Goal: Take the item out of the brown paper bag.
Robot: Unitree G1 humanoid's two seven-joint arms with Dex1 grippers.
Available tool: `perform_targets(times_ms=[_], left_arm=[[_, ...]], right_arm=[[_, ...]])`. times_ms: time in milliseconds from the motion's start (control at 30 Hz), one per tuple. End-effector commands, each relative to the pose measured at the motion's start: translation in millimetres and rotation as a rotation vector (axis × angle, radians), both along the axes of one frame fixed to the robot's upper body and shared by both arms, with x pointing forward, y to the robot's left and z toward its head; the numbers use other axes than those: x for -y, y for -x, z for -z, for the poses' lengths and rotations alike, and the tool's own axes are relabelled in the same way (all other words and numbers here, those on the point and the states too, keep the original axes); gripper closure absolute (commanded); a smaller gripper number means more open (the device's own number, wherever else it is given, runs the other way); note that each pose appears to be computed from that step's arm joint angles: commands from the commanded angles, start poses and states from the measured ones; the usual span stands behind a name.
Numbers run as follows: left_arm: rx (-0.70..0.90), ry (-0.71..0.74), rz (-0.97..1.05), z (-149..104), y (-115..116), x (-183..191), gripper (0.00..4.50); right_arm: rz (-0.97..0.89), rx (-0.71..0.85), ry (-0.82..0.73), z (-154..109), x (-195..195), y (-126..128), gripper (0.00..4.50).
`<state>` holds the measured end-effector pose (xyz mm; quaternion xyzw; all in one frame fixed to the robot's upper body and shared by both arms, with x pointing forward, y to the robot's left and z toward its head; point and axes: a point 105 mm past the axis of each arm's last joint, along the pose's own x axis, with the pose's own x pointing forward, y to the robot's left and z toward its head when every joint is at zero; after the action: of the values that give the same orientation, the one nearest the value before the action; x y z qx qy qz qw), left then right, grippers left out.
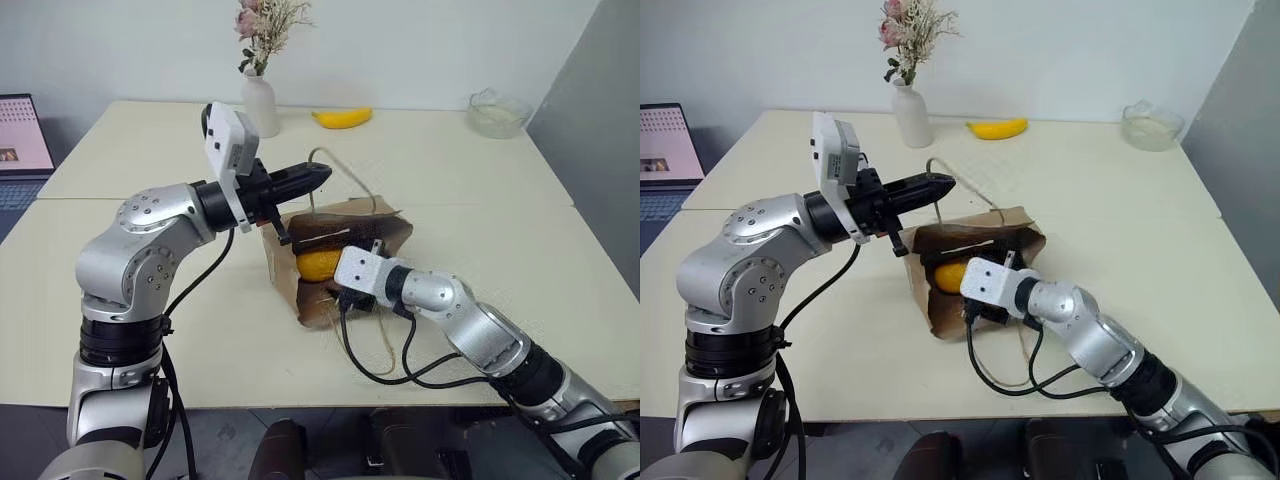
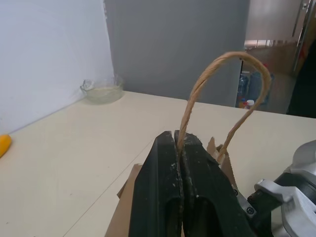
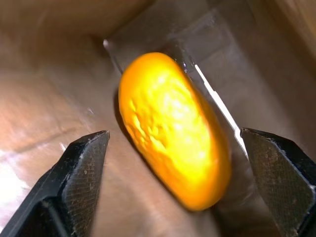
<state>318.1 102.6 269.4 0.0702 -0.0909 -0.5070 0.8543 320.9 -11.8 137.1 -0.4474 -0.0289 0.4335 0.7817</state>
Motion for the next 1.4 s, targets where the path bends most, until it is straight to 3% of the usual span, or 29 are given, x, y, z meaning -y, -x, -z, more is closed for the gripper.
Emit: perform_targets(times_ms=[33,267,500,733,1100,1200,1300,1400], left_arm=[[0.042,0.011,0.022,-10,5,3,4.50],[0.040,0.008,0.022,-7,7,4,4.50],[0.046,-0.022,-0.040,-3,-1,-4,4.50],[0.050,-0.043,-0.111,2,-14,-11,4.50],[0.051,-0.082,-0.211,12,-31,-21,4.50],[0.049,-0.075,-0.214,14,-29,-22,4.50],[0.043,-0.061,-0.234,14,-29,-27,4.50],[0.041,-0.065,-0.245,15,-30,-30,4.50]], right_arm=[[-0.022,0.060,0.064,-4,-3,-7,0.04],[-0.009,0.038,0.156,12,-8,-21,0.04],[-0.023,0.006,0.088,5,-7,-15,1.77],[-0.109,-0.084,-0.033,-14,4,7,1.78],[-0.276,-0.338,-0.337,-83,42,50,1.78],[-0.191,-0.351,-0.476,-103,66,44,1.78],[0.025,-0.288,-0.596,-116,113,21,1.78],[0.225,-0.226,-0.507,-98,150,0,1.78]])
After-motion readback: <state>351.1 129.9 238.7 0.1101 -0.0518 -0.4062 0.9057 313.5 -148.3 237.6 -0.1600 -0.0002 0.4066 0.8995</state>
